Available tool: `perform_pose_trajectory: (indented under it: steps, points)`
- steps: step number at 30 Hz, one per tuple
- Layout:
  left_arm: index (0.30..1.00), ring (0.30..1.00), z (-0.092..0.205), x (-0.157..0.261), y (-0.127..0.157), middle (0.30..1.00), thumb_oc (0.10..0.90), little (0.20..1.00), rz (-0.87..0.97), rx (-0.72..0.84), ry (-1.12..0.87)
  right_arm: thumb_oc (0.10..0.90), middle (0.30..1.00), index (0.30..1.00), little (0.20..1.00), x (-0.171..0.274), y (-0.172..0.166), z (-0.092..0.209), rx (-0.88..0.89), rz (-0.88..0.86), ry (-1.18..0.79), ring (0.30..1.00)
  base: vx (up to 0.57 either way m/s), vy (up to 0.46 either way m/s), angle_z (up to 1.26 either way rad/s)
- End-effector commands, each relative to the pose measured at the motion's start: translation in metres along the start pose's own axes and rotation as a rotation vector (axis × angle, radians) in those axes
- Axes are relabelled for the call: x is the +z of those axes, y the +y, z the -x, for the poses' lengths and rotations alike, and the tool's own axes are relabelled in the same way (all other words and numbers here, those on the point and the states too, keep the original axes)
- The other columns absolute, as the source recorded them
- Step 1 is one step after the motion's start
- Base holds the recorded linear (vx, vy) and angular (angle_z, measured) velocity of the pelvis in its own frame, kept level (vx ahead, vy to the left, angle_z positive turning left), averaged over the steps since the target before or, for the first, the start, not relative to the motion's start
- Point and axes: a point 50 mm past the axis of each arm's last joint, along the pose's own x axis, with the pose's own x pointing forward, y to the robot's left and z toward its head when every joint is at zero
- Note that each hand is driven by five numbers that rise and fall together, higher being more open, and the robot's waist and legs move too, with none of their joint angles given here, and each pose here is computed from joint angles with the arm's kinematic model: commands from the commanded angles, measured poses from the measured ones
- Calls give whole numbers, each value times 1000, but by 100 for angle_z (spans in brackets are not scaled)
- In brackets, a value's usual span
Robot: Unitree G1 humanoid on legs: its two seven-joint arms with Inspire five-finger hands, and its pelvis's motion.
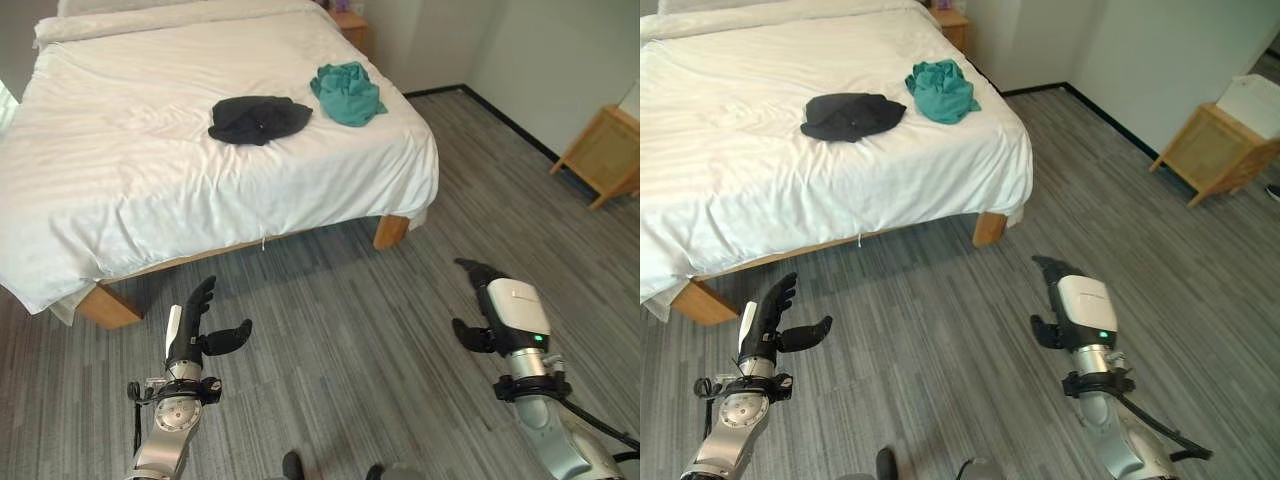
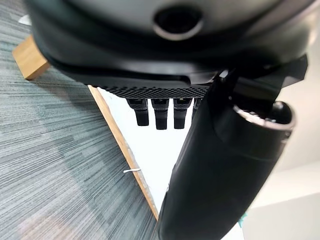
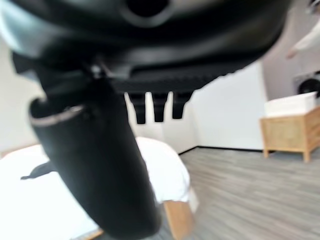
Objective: Pick up bed clothes into laundry basket.
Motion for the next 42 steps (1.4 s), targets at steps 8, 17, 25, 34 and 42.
perform_pose_trajectory:
  steps: [8,17,25,34,42]
  points:
    - [900,900,-3,47,-2,900,800,900,146,-14,-254,800,900,900,900,10,-28,-9,-176,-27,-62,900,197,-132,30]
    - [900,900,1,42,-10,900,800,900,108,-61,-235,800,900,900,900,7,-28,-3,-158,0,-65,900,48,-15,3]
    - [900,900,4,42,-10,900,800,900,110,-66,-236,800,900,900,900,5,-28,-1,-150,2,-59,900,-16,23,5]
    - [900,900,3,43,-7,900,800,900,110,-57,-241,800,900,900,900,5,-27,-2,-155,-1,-46,900,-14,15,1]
    - [900,900,-5,57,-3,900,800,900,114,-19,-294,800,900,900,900,21,-36,-13,-210,-15,-109,900,27,18,-12]
